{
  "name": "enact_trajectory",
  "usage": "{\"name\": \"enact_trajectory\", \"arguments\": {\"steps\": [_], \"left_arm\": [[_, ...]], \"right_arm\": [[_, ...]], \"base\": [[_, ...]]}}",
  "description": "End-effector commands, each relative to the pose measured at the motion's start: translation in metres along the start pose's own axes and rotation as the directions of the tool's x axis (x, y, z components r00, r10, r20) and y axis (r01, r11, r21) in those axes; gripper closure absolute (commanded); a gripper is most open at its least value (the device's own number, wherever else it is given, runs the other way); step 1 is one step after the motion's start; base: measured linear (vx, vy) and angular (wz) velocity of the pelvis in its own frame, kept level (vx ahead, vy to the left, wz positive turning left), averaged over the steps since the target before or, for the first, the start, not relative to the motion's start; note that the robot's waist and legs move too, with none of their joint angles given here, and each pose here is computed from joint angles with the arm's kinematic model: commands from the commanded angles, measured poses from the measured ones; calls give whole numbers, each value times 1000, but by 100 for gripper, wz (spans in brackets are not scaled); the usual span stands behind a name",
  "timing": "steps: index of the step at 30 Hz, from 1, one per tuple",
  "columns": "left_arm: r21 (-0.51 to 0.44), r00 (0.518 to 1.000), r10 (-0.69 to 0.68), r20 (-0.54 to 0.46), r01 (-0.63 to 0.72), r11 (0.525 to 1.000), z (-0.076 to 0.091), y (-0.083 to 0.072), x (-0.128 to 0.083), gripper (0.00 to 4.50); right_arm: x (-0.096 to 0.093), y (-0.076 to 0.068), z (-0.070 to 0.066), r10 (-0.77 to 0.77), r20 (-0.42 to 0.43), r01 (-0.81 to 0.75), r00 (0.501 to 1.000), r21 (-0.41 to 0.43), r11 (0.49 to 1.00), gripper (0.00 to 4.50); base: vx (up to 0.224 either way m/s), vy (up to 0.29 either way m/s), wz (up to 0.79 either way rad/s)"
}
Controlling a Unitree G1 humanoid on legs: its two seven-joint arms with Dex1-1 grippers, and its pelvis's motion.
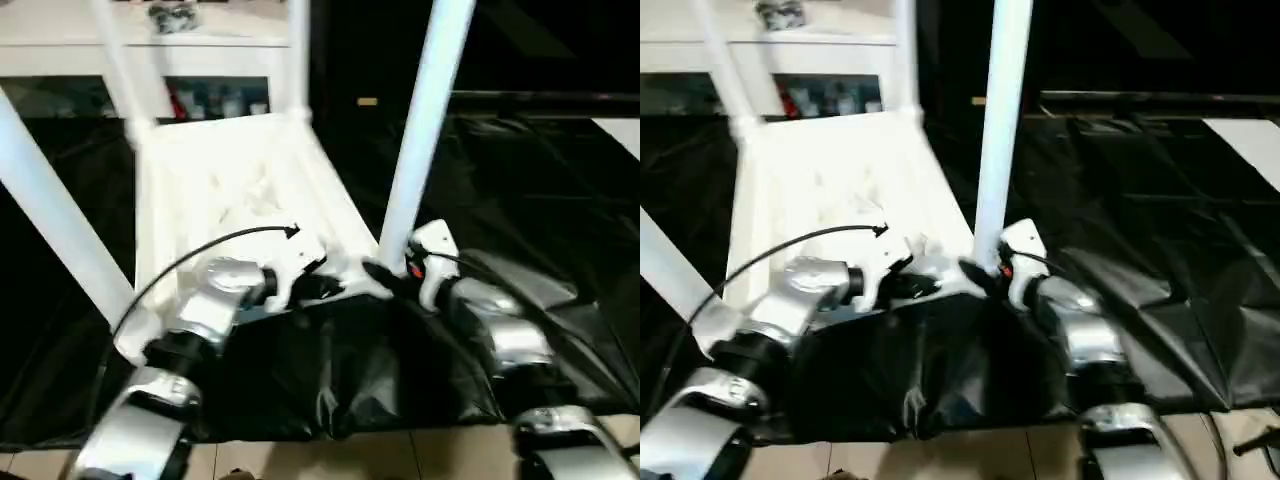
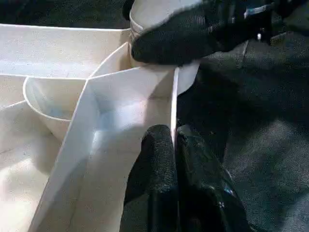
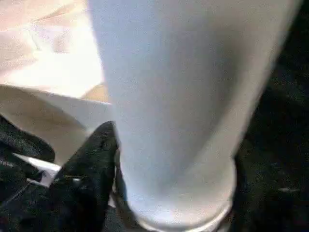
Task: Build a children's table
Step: Rotate leg to tighten
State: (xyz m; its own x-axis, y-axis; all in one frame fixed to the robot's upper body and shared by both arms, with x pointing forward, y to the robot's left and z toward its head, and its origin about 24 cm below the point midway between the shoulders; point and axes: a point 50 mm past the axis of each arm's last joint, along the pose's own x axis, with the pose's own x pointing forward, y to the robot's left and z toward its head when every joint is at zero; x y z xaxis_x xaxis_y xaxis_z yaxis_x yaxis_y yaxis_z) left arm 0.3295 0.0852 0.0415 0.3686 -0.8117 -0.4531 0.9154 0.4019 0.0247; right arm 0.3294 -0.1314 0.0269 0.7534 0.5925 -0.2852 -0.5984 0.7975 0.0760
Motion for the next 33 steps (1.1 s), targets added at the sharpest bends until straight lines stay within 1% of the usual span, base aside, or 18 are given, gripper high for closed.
{"name": "enact_trajectory", "arguments": {"steps": [1, 2, 4, 5, 9, 11, 12, 14, 16, 17, 18, 19, 22, 23, 26, 28, 33], "left_arm": [[39, 989, -82, 123, 78, 996, 30, -22, 26, 450], [46, 988, -92, 124, 87, 995, 29, -22, 25, 450], [54, 987, -103, 124, 97, 994, 27, -22, 23, 450], [64, 986, -116, 123, 109, 992, 26, -21, 20, 450], [94, 979, -172, 106, 163, 982, 22, -19, 10, 450], [127, 971, -217, 99, 204, 971, 20, -17, 2, 450], [127, 971, -218, 98, 205, 971, 20, -16, 1, 450], [145, 963, -258, 83, 244, 959, 18, -14, -6, 450], [147, 960, -270, 70, 258, 955, 16, -13, -9, 450], [152, 957, -283, 59, 272, 950, 15, -12, -12, 450], [151, 955, -294, 47, 284, 947, 14, -11, -15, 450], [151, 950, -310, 32, 302, 941, 12, -10, -18, 450], [155, 940, -341, -3, 337, 929, 8, -8, -24, 450], [156, 939, -345, -6, 341, 927, 7, -8, -25, 450], [152, 931, -365, -14, 363, 919, 5, -8, -29, 450], [150, 920, -391, -20, 389, 909, 4, -8, -32, 450], [141, 914, -406, -11, 403, 904, 3, -9, -34, 450]], "right_arm": [[23, 48, -4, 203, -15, -203, 979, 13, 979, 84], [22, 47, -3, 205, -10, -205, 979, 11, 979, 59], [21, 45, -2, 209, -5, -209, 978, 3, 978, 54], [19, 43, -1, 214, 0, -214, 977, -17, 977, 43], [10, 34, 0, 252, -12, -252, 968, -74, 965, 43], [2, 30, 1, 337, -23, -338, 941, -98, 936, 43], [1, 30, 1, 339, -23, -339, 941, -99, 935, 43], [-7, 29, 2, 426, -43, -428, 904, -106, 898, 43], [-11, 28, 2, 464, -56, -467, 884, -108, 878, 43], [-15, 28, 2, 498, -70, -503, 865, -110, 858, 43], [-18, 27, 1, 530, -85, -537, 844, -110, 837, 58], [-22, 27, 1, 564, -101, -573, 819, -106, 813, 58], [-28, 26, 0, 619, -130, -631, 775, -95, 770, 84], [-28, 26, 0, 626, -135, -639, 768, -94, 763, 84], [-31, 26, -1, 654, -156, -670, 740, -88, 737, 115], [-34, 27, -1, 678, -170, -696, 715, -76, 714, 120], [-36, 29, -2, 698, -180, -716, 694, -66, 695, 164]], "base": [[0, 0, 0], [0, 0, 0], [0, 0, 0], [0, 0, 0], [0, 0, 0], [0, 0, 0], [0, 0, 0], [0, 0, 0], [0, 0, 0], [0, 0, 0], [0, 0, 0], [0, 0, 0], [0, 0, 0], [0, 0, 0], [0, 0, 0], [0, 0, 0], [0, 0, 0]]}}
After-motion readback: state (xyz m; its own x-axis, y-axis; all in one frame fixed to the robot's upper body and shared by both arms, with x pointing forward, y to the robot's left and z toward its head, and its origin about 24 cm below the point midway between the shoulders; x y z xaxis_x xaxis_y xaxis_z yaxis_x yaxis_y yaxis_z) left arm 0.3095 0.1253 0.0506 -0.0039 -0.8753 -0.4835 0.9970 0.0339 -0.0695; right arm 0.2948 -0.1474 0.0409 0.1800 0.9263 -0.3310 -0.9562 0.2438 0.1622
